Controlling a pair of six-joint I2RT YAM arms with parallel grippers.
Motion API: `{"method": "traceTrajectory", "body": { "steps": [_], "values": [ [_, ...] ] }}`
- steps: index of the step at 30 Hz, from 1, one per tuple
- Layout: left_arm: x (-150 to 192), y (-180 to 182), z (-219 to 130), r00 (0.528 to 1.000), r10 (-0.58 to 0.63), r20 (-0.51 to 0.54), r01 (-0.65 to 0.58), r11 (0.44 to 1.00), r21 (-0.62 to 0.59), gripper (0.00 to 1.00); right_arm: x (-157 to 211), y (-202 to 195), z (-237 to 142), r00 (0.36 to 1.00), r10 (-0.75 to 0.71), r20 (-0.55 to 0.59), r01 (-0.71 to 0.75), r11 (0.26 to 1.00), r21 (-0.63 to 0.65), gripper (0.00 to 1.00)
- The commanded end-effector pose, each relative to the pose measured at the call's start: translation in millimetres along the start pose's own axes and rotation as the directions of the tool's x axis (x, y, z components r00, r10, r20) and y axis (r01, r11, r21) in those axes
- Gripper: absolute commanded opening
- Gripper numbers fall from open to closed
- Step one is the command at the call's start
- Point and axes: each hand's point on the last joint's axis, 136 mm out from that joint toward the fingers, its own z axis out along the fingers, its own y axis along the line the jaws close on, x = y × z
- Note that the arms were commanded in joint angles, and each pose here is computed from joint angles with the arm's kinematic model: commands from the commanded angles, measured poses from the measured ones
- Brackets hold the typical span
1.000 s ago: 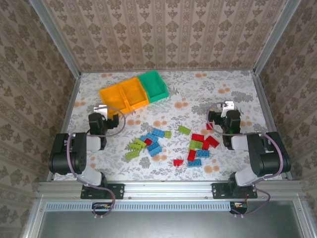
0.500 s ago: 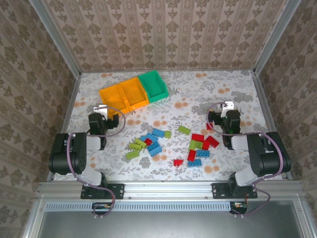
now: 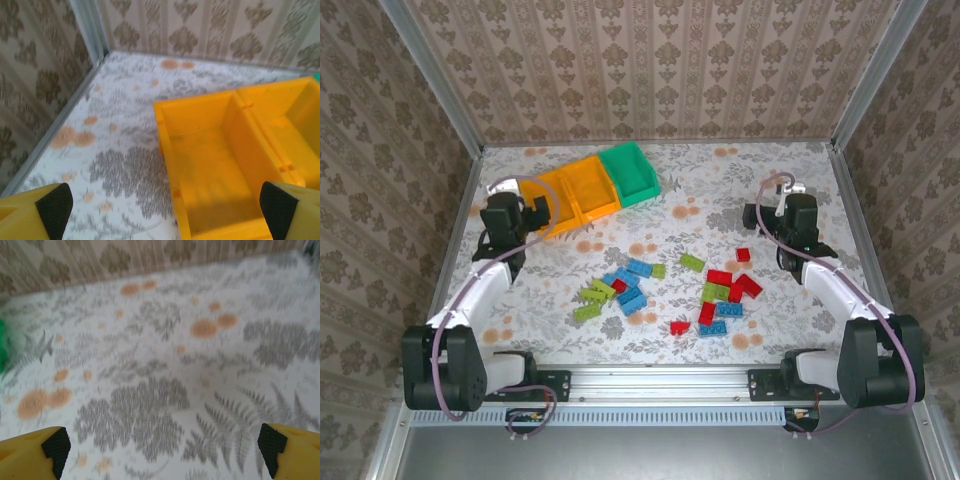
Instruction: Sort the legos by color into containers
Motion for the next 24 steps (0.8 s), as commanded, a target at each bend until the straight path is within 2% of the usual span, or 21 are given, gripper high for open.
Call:
{"method": "traceTrajectory", "body": {
  "steps": [1,6,9,17,19,24],
  "values": [
    [58.1,14.1,1.2,0.965,-0.064,-0.254,0.038,0.994,-0.104,1.0,45.4,-1.1,-8.7,0.977,0.081,-0.199,-0.081,0.997,0.012,1.0],
    [69.5,8.3,25.0,0.921,-0.14,-0.363,0.096,0.986,-0.137,0.99,58.8,3.7,-11.8,0.949,0.129,-0.286,-0.13,0.991,0.014,1.0],
    [73.0,-1.6,44.4,0.892,-0.16,-0.424,0.131,0.987,-0.097,0.94,64.1,5.5,-12.8,0.938,0.131,-0.321,-0.133,0.991,0.014,1.0],
    [68.3,-8.7,78.7,0.872,-0.189,-0.451,0.181,0.982,-0.062,0.78,76.6,9.9,-22.5,0.924,0.136,-0.356,-0.144,0.99,0.006,1.0],
    [69.5,-9.5,85.2,0.863,-0.188,-0.469,0.179,0.982,-0.063,0.72,79.9,10.7,-26.3,0.92,0.136,-0.368,-0.144,0.99,0.005,1.0],
    [71.4,-22.8,100.4,0.853,-0.146,-0.501,0.168,0.986,-0.001,0.38,90.8,5.7,-37.9,0.896,0.15,-0.419,-0.141,0.989,0.055,1.0]
  ]
}}
